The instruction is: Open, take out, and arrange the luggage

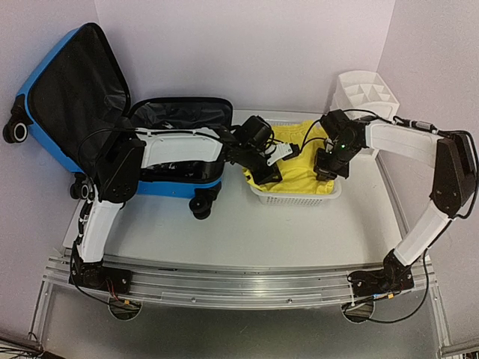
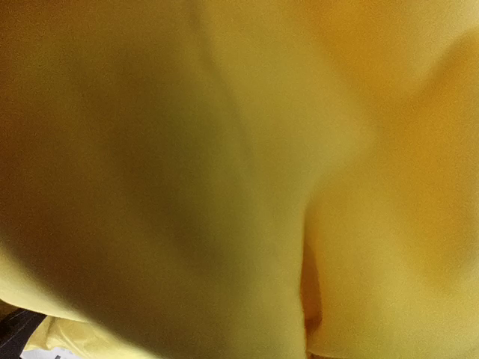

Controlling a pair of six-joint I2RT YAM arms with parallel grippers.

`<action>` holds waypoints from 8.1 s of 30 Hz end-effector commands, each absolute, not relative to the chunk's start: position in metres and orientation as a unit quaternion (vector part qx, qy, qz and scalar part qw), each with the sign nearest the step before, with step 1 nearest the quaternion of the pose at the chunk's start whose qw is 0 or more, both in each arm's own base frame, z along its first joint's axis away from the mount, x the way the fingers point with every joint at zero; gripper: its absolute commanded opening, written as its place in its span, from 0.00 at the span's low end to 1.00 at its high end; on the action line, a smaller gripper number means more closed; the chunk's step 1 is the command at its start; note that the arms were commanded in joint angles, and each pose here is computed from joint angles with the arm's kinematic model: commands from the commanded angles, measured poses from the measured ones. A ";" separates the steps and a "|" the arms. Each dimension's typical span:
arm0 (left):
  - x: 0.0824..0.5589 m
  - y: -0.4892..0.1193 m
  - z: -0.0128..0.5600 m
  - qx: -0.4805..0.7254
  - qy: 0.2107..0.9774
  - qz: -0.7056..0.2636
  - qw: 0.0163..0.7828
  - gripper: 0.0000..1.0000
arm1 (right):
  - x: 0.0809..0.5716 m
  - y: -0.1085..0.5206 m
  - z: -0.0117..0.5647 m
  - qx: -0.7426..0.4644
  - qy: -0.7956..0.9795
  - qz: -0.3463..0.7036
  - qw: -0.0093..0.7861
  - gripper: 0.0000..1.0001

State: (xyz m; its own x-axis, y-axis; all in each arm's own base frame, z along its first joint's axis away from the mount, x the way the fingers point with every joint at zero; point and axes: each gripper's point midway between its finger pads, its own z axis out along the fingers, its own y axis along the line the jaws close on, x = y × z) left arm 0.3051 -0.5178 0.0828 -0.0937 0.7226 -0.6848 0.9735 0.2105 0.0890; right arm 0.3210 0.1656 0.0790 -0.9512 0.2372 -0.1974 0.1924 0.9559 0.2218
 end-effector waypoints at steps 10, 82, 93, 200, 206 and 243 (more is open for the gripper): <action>0.311 -0.493 0.203 0.529 0.751 -0.338 0.203 0.62 | 0.382 0.177 0.199 0.064 0.957 0.136 0.248 0.10; 0.468 -0.127 0.054 0.040 0.942 -0.303 0.140 0.13 | 0.418 0.572 -0.036 -0.011 0.923 0.319 0.213 0.25; 0.485 -0.121 0.126 0.052 0.932 -0.309 0.183 0.00 | 0.467 0.572 0.083 0.022 0.865 0.408 0.292 0.00; 0.324 -0.492 0.148 0.469 0.797 -0.317 0.210 0.18 | 0.340 0.203 0.157 0.102 0.943 0.269 0.168 0.23; 0.301 -0.461 0.073 0.448 0.839 -0.284 0.123 0.12 | 0.327 0.152 0.105 0.173 0.951 0.213 0.139 0.17; 0.413 -0.339 0.279 0.387 0.820 -0.298 0.298 0.68 | 0.214 0.257 0.140 -0.609 0.740 0.157 0.237 0.67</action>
